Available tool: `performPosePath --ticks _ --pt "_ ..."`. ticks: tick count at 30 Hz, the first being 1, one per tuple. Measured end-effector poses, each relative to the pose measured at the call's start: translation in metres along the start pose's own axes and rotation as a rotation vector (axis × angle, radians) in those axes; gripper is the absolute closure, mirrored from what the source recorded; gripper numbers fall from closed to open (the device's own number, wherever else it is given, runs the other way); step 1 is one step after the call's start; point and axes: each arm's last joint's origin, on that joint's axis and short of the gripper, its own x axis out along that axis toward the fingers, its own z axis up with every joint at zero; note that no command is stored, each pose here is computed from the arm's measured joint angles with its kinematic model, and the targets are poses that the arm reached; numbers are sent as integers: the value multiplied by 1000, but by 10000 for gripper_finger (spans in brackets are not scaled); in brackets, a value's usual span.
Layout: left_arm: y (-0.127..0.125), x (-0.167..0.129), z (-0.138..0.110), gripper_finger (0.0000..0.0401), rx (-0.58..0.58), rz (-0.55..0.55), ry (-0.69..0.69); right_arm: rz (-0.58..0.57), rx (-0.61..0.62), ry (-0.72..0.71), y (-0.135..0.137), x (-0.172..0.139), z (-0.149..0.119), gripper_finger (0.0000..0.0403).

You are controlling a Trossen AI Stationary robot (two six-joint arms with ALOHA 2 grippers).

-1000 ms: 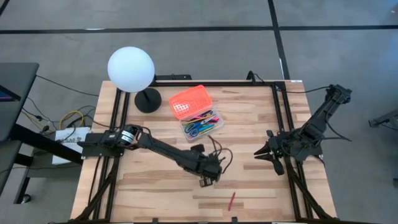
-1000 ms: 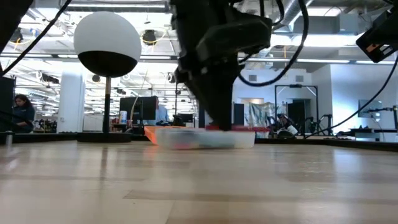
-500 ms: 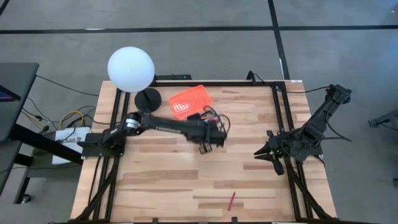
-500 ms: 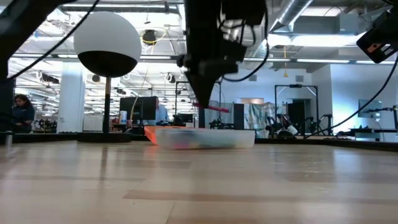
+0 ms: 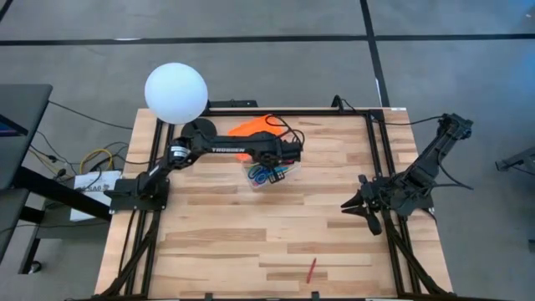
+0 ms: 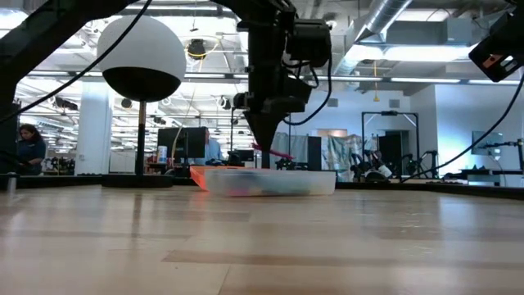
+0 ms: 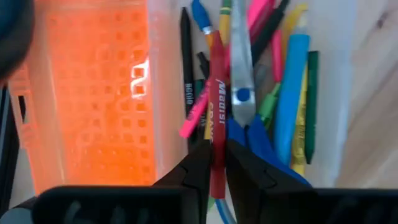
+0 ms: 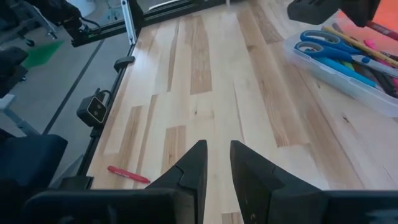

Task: Pick & place school supplies into a supply box
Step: Put the top red crayon into the supply box, then put the red crayon into the supply box

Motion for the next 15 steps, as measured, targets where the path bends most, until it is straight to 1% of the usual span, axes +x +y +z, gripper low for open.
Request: performPosePath --ticks 3,8,10,12,15 --pt "3 1 1 340 -10 -5 4 -9 -2 -2 -1 0 0 340" --pt "1 0 1 299 -14 -8 -7 -34 -21 25 -3 1 -3 340" --pt "-1 -2 2 284 -22 -21 -21 -33 -56 45 -3 3 -4 340" --pt "-6 -12 2 272 -23 -65 -54 3 -125 92 -1 6 -6 340" --pt "-18 -38 1 260 -23 -132 -154 45 -199 164 2 12 -10 340"
